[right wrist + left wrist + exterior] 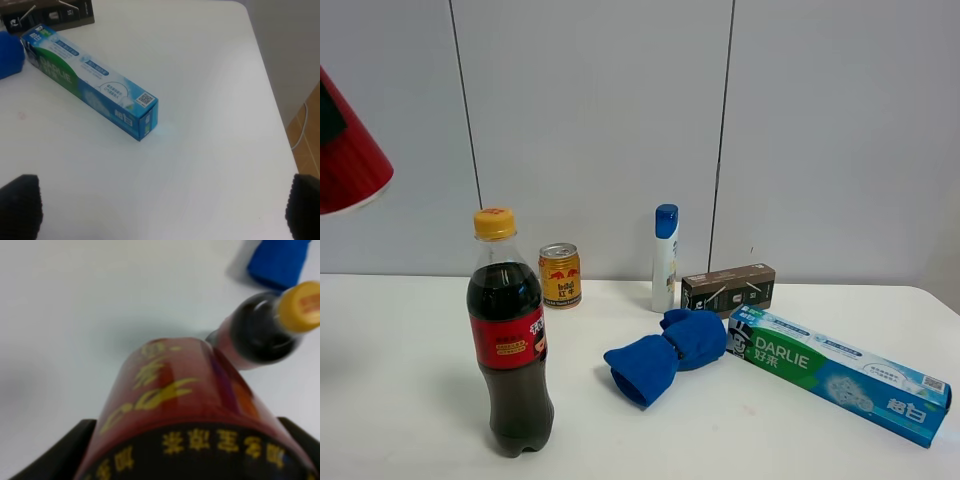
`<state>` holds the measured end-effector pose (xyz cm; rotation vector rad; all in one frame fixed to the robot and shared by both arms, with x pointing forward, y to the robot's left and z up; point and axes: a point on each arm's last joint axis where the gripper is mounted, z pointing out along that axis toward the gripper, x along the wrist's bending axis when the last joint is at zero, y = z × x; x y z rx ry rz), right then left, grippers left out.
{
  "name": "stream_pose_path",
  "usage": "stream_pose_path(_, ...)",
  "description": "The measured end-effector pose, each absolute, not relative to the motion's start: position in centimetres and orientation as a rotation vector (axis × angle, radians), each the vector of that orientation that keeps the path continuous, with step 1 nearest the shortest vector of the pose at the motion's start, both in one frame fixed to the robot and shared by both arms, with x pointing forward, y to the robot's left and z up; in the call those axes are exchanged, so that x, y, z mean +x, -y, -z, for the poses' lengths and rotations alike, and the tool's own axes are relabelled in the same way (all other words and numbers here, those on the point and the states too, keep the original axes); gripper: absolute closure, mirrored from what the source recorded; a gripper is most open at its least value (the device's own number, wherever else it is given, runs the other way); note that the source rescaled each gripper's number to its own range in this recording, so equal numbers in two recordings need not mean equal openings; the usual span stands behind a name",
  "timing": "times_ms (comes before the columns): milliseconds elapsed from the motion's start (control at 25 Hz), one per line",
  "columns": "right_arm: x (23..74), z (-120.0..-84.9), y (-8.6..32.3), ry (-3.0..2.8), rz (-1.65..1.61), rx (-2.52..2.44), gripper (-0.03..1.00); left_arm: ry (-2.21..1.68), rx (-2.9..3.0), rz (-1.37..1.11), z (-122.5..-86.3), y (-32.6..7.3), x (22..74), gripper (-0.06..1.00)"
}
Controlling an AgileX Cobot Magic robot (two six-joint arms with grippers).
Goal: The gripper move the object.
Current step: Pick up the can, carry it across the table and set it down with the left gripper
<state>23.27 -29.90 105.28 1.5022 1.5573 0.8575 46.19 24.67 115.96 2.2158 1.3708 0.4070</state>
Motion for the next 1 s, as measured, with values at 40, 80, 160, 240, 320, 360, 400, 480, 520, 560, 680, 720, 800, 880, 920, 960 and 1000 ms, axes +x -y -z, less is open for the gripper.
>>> stream_pose_path(40, 23.3, -105.3, 29.9, -1.557, -0.857, 1.502, -0.03, -1.361, 2.204, -0.402, -116.6, -24.6, 46.1, 0.93)
stream_pose_path(80, 23.3, -105.3, 29.9, -1.557, -0.857, 1.502, -0.03, -1.347, 2.186, -0.399, -117.3, -24.4, 46.0, 0.93)
stream_pose_path(160, 23.3, -105.3, 29.9, -1.557, -0.857, 1.502, -0.03, -1.321, 2.149, -0.404, -118.5, -24.2, 45.9, 0.93)
stream_pose_path(240, 23.3, -105.3, 29.9, -1.557, -0.857, 1.502, -0.03, -1.291, 2.124, -0.421, -119.6, -24.0, 45.8, 0.93)
stream_pose_path(320, 23.3, -105.3, 29.9, -1.557, -0.857, 1.502, -0.03, -1.255, 2.118, -0.437, -120.5, -23.7, 45.6, 0.93)
stream_pose_path(360, 23.3, -105.3, 29.9, -1.557, -0.857, 1.502, -0.03, -1.234, 2.119, -0.440, -120.9, -23.4, 45.5, 0.93)
stream_pose_path(400, 23.3, -105.3, 29.9, -1.557, -0.857, 1.502, -0.03, -1.212, 2.122, -0.442, -121.4, -23.1, 45.5, 0.93)
stream_pose_path(480, 23.3, -105.3, 29.9, -1.557, -0.857, 1.502, -0.03, -1.176, 2.127, -0.436, -122.2, -22.4, 45.6, 0.93)
stream_pose_path(520, 23.3, -105.3, 29.9, -1.557, -0.857, 1.502, -0.03, -1.158, 2.126, -0.431, -122.5, -21.9, 45.6, 0.93)
stream_pose_path(560, 23.3, -105.3, 29.9, -1.557, -0.857, 1.502, -0.03, -1.139, 2.132, -0.420, -122.8, -21.4, 45.7, 0.93)
stream_pose_path(680, 23.3, -105.3, 29.9, -1.557, -0.857, 1.502, -0.03, -1.065, 2.161, -0.381, -123.1, -19.4, 46.1, 0.93)
stream_pose_path(720, 23.3, -105.3, 29.9, -1.557, -0.857, 1.502, -0.03, -1.041, 2.174, -0.365, -123.0, -18.6, 46.3, 0.93)
stream_pose_path(800, 23.3, -105.3, 29.9, -1.557, -0.857, 1.502, -0.03, -0.977, 2.206, -0.330, -122.9, -16.8, 46.5, 0.93)
stream_pose_path(880, 23.3, -105.3, 29.9, -1.557, -0.857, 1.502, -0.03, -0.921, 2.244, -0.292, -122.4, -14.9, 46.7, 0.93)
stream_pose_path(920, 23.3, -105.3, 29.9, -1.557, -0.857, 1.502, -0.03, -0.891, 2.264, -0.273, -122.2, -13.9, 46.8, 0.93)
stream_pose_path(960, 23.3, -105.3, 29.9, -1.557, -0.857, 1.502, -0.03, -0.860, 2.283, -0.262, -122.0, -13.0, 46.8, 0.93)
stream_pose_path(1000, 23.3, -105.3, 29.9, -1.557, -0.857, 1.502, -0.03, -0.834, 2.306, -0.248, -121.6, -12.1, 46.8, 0.93)
